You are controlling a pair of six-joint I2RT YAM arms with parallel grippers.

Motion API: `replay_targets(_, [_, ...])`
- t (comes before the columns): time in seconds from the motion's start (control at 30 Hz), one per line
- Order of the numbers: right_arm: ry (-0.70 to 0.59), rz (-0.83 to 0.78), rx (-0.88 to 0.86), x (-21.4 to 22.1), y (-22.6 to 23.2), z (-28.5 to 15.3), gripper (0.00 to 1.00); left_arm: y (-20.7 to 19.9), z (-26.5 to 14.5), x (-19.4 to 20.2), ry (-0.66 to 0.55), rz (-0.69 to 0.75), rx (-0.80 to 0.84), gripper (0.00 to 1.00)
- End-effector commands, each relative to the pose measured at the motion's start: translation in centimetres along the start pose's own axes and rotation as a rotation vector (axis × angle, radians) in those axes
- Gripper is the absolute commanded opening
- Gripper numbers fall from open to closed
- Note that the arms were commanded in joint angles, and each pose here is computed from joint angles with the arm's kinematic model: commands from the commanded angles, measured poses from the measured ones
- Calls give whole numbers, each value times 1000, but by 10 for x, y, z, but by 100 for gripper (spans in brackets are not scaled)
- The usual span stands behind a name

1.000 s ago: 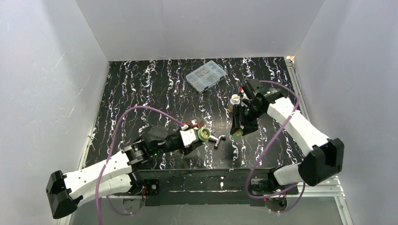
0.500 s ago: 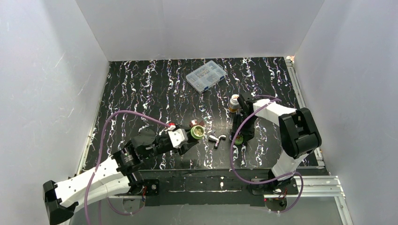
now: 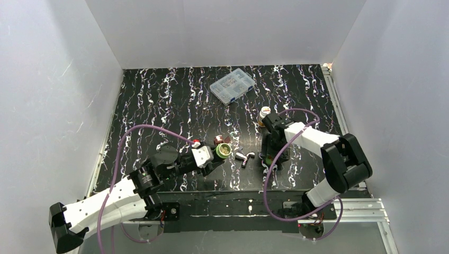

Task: Sort the pills into containers

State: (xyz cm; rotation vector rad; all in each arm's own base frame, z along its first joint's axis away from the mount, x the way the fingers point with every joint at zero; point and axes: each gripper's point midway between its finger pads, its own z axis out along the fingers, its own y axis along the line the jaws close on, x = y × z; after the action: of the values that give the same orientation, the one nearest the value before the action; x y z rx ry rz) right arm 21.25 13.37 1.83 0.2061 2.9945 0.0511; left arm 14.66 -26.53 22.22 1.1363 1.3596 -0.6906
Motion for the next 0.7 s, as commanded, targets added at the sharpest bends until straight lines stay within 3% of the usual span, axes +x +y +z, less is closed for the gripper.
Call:
replay_targets(0.0, [-126, -4, 52, -6, -4, -3, 74, 2, 2, -10, -43, -1, -12, 0])
replay_targets(0.37, [-182, -52, 66, -11, 3, -2, 74, 1, 4, -8, -32, -10, -6, 0])
replay_targets(0.67, [-190, -53, 64, -7, -1, -5, 64, -2, 8, -3, -18, -20, 14, 0])
